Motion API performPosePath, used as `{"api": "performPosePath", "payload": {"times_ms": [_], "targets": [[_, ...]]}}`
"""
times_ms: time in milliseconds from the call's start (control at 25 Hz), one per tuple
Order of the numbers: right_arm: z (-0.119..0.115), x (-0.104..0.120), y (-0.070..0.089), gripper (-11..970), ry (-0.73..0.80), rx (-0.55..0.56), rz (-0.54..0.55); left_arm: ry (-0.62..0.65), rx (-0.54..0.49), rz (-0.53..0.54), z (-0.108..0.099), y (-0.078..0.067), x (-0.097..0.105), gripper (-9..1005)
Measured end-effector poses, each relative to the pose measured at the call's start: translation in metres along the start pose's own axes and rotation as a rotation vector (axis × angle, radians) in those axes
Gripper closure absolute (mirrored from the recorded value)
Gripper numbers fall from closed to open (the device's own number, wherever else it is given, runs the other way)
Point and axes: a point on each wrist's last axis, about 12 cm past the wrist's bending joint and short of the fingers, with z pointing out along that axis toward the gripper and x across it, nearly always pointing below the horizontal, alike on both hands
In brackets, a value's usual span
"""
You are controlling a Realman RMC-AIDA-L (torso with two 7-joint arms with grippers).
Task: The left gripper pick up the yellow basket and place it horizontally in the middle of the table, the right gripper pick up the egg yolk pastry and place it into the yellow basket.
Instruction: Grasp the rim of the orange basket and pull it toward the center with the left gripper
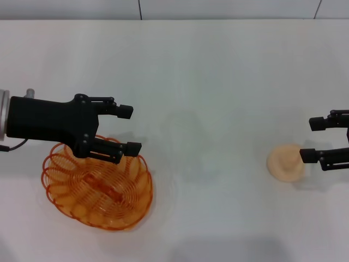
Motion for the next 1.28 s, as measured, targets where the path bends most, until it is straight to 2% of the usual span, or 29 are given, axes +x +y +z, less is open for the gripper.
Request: {"api": "performPosePath", "payload": {"times_ms": [920, 1200, 1280], "targets": [[0.004, -0.001, 0.000, 182, 0.009, -0.008, -0.008, 0.019, 0.007, -0.038, -0.004, 0.001, -0.002, 116], [0.007, -0.003, -0.001, 182, 0.000, -0.003, -0.012, 0.050, -0.039, -0.097, -0.019, 0.006, -0.001, 117], [0.008, -0.003, -0.001, 182, 0.001, -0.002, -0.013, 0.110, -0.075, -0.152, -0.029, 0.007, -0.002, 117]]}}
